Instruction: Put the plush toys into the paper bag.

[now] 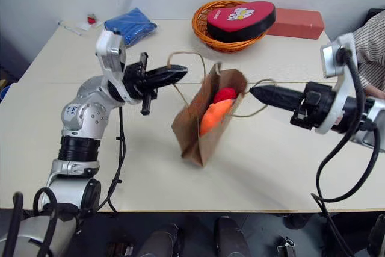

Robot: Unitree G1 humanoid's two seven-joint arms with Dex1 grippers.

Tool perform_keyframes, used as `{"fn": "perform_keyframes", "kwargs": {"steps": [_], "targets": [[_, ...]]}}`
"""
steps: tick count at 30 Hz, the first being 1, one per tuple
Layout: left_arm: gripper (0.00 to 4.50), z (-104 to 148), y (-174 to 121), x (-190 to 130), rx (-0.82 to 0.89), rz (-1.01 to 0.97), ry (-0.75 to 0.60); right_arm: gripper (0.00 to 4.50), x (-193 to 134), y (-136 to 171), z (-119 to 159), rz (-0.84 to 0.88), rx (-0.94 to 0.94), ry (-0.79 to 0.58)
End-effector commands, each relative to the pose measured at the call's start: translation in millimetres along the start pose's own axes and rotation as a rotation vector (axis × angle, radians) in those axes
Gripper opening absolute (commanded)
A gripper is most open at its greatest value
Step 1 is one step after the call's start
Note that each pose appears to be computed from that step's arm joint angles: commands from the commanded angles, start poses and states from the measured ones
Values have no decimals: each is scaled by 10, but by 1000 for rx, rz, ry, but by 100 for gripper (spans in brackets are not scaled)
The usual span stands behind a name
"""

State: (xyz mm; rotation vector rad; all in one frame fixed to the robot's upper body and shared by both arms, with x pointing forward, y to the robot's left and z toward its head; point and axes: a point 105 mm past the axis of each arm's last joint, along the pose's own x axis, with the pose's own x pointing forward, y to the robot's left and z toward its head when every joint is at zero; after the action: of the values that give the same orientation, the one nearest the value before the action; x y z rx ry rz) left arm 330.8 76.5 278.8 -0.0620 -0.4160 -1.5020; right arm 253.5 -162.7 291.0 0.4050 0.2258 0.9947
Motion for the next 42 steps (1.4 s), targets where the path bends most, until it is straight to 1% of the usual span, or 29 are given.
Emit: {"fn": "perform_keyframes", "kwargs": {"steps": [1,4,9,11,12,15,17,18,20,23,28,29,30,32,33,37,40,42], "targets": [[0,118,44,-29,57,9,-16,3,80,135,112,48,-41,-40],[0,66,23,-16,55,6,-11,3,189,78,-10,30,-5,-16],[0,-36,-58,9,40,-5,8,3,221,-184,-230,-95,15,14],[0,-99,-83,0,35,-3,31,3,231,-234,-221,-120,-28,-18],[0,-113,-88,-5,33,3,33,3,236,-232,-171,-120,-63,-61],[0,-119,-99,-21,29,17,31,3,204,-161,-93,-61,-84,-143],[0,-109,-103,-40,7,28,23,40,158,-70,-116,7,-67,-131],[20,-103,-109,-52,-5,29,24,60,142,-71,-111,-1,-89,-132],[62,-79,-108,-74,-10,42,20,124,125,-68,-133,-7,-124,-116],[148,-31,-103,-124,-1,66,24,222,65,-59,-177,4,-140,-90],[308,19,-183,-310,-30,83,66,404,-107,-24,-168,23,-166,-70],[336,22,-197,-350,-32,90,80,433,-140,-10,-160,31,-165,-67],[369,24,-203,-381,-32,99,88,450,-166,5,-160,39,-170,-61],[431,22,-212,-434,-32,117,102,450,-202,9,-155,35,-187,-57],[448,20,-214,-464,-23,132,110,450,-219,5,-153,27,-206,-54],[448,-32,-331,-654,-24,166,157,450,-370,-29,-280,-9,-265,11],[450,-127,-462,-761,-37,189,205,393,-479,-220,-537,-85,-267,69],[450,-180,-542,-780,-45,198,227,329,-475,-309,-729,-107,-306,123]]}}
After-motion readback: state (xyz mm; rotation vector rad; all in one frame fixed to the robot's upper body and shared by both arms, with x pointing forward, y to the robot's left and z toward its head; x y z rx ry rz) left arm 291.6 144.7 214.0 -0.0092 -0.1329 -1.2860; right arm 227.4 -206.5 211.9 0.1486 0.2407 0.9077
